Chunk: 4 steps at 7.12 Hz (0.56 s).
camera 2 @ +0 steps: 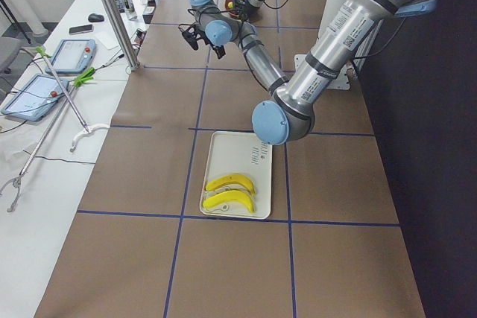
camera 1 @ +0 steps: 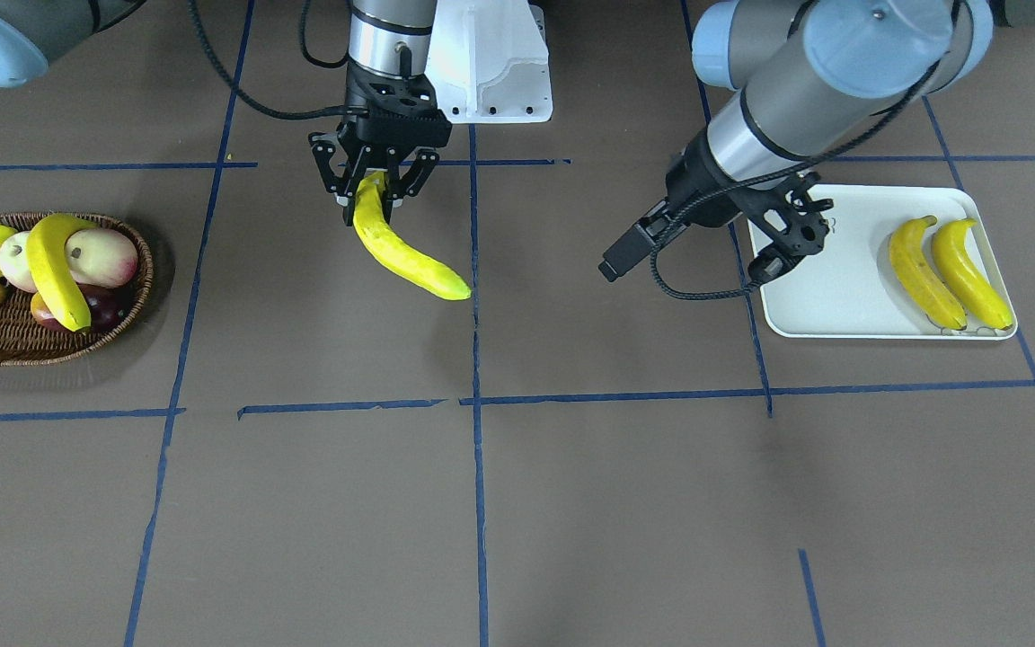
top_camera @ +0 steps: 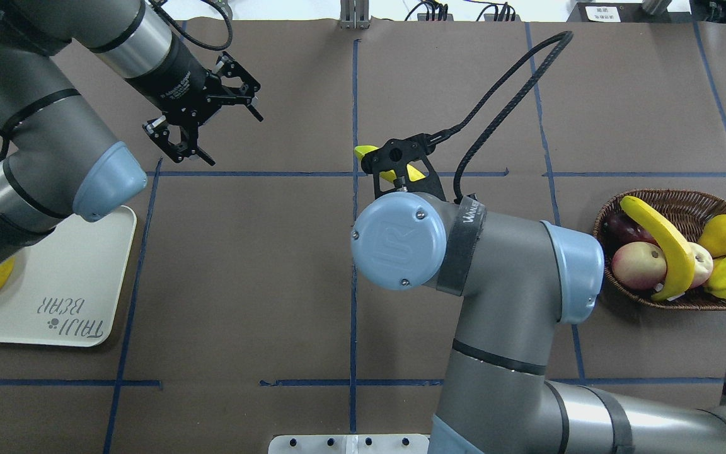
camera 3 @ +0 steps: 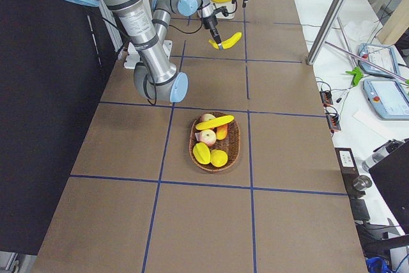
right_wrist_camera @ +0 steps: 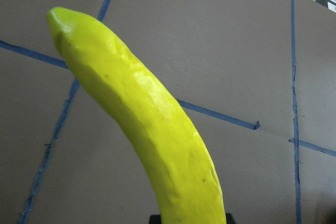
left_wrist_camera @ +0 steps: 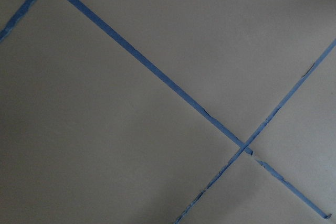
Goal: Transfer all bananas from basket to plate
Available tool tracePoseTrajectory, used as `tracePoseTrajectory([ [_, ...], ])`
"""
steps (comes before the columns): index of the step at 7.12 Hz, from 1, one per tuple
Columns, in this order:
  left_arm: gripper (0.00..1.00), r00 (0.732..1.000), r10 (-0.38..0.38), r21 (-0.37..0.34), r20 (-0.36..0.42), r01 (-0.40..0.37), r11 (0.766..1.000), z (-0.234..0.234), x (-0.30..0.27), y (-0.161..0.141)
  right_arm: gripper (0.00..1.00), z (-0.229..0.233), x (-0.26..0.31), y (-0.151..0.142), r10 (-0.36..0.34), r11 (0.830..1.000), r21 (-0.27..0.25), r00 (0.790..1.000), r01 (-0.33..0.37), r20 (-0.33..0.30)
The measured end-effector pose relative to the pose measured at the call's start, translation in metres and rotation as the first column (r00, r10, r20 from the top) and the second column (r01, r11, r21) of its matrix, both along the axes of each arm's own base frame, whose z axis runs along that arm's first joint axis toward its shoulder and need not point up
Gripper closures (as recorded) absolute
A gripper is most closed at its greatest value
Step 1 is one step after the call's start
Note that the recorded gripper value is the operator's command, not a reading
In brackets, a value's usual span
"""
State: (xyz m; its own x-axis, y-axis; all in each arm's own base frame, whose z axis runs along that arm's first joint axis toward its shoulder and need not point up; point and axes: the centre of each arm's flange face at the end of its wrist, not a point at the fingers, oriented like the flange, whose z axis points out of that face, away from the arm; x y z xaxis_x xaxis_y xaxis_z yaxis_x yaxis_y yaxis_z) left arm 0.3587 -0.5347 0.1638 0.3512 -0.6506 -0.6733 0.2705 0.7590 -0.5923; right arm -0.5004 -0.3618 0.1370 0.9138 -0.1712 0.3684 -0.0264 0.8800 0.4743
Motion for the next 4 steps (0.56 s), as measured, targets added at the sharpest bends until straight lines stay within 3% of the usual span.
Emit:
tracePoseTrajectory([
  [4,0.01,1.000,0.002,-0.045,0.010,-0.002,0.999,-0.054,0.069,0.035,1.00,-0.029,-0.051,0.025,0.053,0.998,0.036,0.999,-0.053,-0.001],
])
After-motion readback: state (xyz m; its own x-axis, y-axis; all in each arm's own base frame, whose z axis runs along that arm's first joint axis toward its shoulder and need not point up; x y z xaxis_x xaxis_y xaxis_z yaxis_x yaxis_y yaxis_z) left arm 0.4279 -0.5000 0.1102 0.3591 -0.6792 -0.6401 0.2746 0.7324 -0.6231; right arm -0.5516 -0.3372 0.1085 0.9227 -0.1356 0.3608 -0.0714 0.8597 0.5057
